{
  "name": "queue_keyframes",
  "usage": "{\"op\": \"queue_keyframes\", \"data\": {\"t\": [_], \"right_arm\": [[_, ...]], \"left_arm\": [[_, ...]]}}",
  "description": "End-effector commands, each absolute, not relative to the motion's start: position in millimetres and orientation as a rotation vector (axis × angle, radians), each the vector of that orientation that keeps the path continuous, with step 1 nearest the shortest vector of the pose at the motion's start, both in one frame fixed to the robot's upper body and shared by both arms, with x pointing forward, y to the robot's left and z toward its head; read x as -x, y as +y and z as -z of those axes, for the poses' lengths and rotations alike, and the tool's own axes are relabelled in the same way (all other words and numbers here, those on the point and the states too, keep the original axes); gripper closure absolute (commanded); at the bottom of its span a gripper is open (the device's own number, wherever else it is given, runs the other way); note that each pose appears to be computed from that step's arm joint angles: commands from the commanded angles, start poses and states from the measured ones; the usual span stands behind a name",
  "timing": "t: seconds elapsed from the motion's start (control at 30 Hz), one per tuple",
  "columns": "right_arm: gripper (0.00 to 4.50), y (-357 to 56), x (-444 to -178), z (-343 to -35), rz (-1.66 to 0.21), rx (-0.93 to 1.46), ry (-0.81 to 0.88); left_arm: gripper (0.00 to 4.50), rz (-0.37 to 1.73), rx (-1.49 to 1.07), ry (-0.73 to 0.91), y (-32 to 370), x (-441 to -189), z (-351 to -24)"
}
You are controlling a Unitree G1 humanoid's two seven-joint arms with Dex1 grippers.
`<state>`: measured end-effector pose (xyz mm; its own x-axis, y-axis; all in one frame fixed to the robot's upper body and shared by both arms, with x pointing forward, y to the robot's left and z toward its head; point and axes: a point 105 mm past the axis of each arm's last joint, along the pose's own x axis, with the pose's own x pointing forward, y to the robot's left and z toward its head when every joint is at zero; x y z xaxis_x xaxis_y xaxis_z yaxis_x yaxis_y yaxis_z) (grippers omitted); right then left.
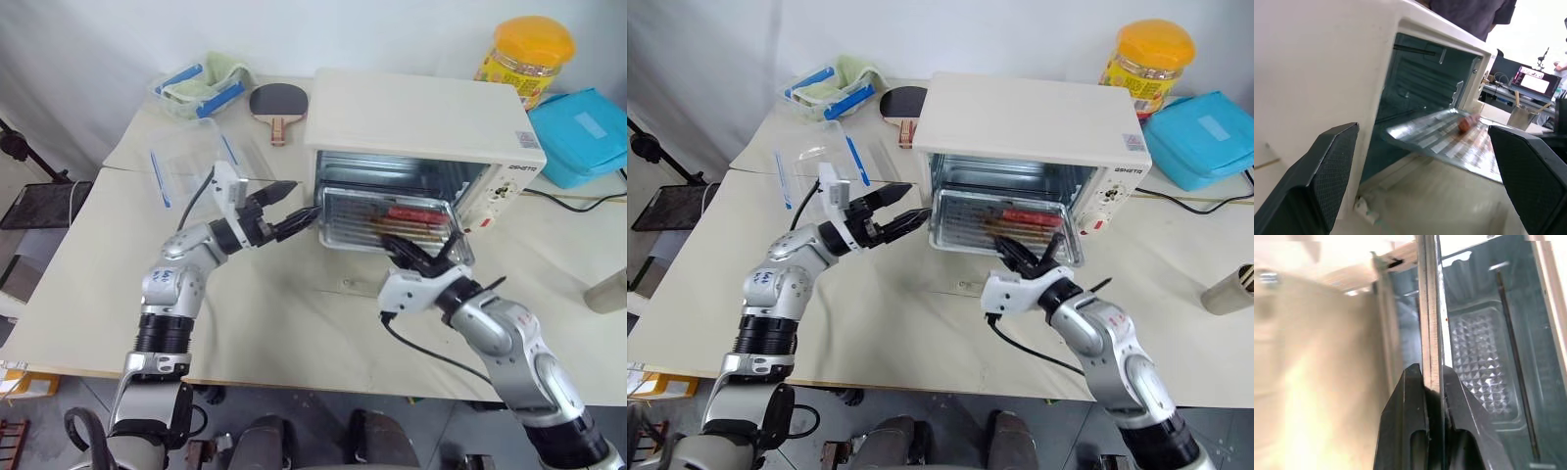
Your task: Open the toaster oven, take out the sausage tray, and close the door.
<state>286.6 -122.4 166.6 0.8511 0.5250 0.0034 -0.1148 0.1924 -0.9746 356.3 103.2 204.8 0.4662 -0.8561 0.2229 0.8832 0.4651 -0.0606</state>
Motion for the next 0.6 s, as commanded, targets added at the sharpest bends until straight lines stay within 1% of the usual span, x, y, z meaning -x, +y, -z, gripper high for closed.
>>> {"op": "queue_keyframes", "data": {"t": [0.03,0.1,0.23,0.4,0.5,0.6], "right_arm": [[4.44,-125.8,-273.2,-184.3,-0.419,1.355,-0.444],[4.44,-126.7,-269.6,-183.3,-0.424,1.372,-0.451],[4.44,-125.2,-266.5,-185.8,-0.434,1.402,-0.494],[4.44,-113.3,-266.3,-188.4,-0.486,1.407,-0.574],[4.44,-106.9,-265.7,-187.6,-0.549,1.428,-0.612],[4.44,-105.0,-269.0,-189.6,-0.569,1.438,-0.637]], "left_arm": [[0.0,1.11,0.244,-0.117,106.0,-344.5,-210.2],[0.0,1.109,0.303,-0.013,106.2,-341.7,-202.5],[0.0,1.115,0.503,0.218,102.0,-333.3,-192.1],[0.0,1.16,0.697,0.432,88.6,-323.4,-187.6],[0.0,1.171,0.793,0.456,82.9,-325.2,-195.7],[0.0,1.181,0.859,0.479,79.9,-327.9,-203.0]]}}
